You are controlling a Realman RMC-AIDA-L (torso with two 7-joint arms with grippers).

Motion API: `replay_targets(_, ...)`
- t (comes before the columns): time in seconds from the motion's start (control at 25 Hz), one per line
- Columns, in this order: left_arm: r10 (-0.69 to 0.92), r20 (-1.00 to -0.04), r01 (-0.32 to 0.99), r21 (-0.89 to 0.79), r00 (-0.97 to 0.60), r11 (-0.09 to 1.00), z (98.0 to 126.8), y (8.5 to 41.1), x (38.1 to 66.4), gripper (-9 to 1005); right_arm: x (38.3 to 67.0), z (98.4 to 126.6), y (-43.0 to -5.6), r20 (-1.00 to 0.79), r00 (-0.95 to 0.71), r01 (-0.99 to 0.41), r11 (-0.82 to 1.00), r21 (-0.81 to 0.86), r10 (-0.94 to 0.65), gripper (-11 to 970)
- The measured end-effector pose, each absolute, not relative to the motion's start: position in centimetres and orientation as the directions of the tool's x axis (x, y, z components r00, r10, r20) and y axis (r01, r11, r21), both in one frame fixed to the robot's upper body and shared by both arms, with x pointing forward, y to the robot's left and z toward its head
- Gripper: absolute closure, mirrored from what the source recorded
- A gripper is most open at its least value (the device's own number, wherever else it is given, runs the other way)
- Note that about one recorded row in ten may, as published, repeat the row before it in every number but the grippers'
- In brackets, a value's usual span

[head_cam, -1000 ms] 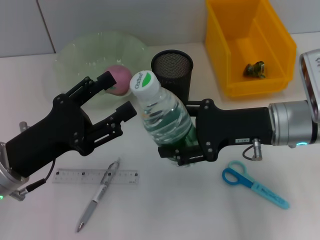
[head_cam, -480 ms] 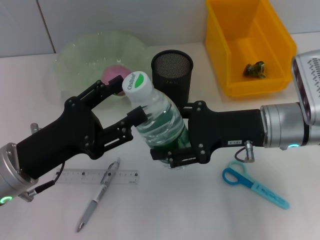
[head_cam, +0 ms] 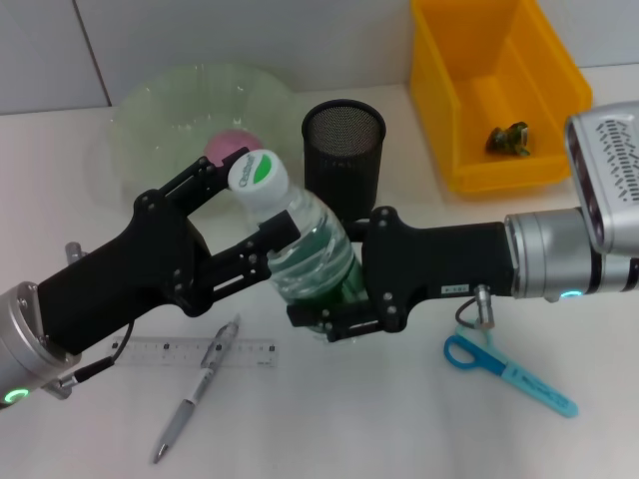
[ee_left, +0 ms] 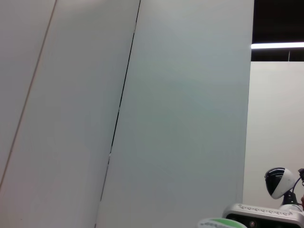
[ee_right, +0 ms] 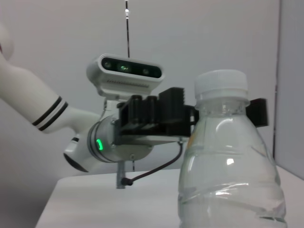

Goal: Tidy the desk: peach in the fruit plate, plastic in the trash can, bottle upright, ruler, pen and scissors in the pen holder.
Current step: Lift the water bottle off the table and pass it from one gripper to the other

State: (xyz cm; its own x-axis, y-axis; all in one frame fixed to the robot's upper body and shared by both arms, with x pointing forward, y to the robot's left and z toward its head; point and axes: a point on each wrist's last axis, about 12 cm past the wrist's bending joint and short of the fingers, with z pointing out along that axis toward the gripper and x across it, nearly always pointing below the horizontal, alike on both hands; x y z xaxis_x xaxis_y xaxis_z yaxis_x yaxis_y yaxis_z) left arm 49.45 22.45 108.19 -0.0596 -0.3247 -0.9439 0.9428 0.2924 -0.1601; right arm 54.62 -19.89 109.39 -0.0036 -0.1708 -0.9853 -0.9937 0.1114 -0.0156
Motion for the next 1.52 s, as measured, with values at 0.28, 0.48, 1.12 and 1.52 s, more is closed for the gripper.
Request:
replay_targets(0.28,-0.327,-0.943,0.944,-0.160,-0.060,0.288,108.2,22.4,49.5,177,54.6,109.3,-19.3,-0.986,-0.008,-0.996,0.092,-0.008,-0.168,187)
replay_targets(0.48,-0.328,-0.942,0.943,-0.163,-0.062,0.289,108.2,22.4,49.5,177,54.7,109.3,-18.9,-0.987,-0.004,-0.997,0.082,-0.010,-0.162,187)
replay_targets(1.12,-0.333,-0.940,0.945,-0.172,-0.073,0.278,108.3,22.3,49.5,177,54.9,109.1,-18.1,-0.983,-0.001,-0.998,0.068,-0.011,-0.184,187)
replay_targets(1.52,-0.337,-0.938,0.940,-0.188,-0.085,0.285,108.1,22.3,49.6,178,55.0,109.1,-17.6,-0.983,0.007,-0.999,0.046,-0.016,-0.185,187)
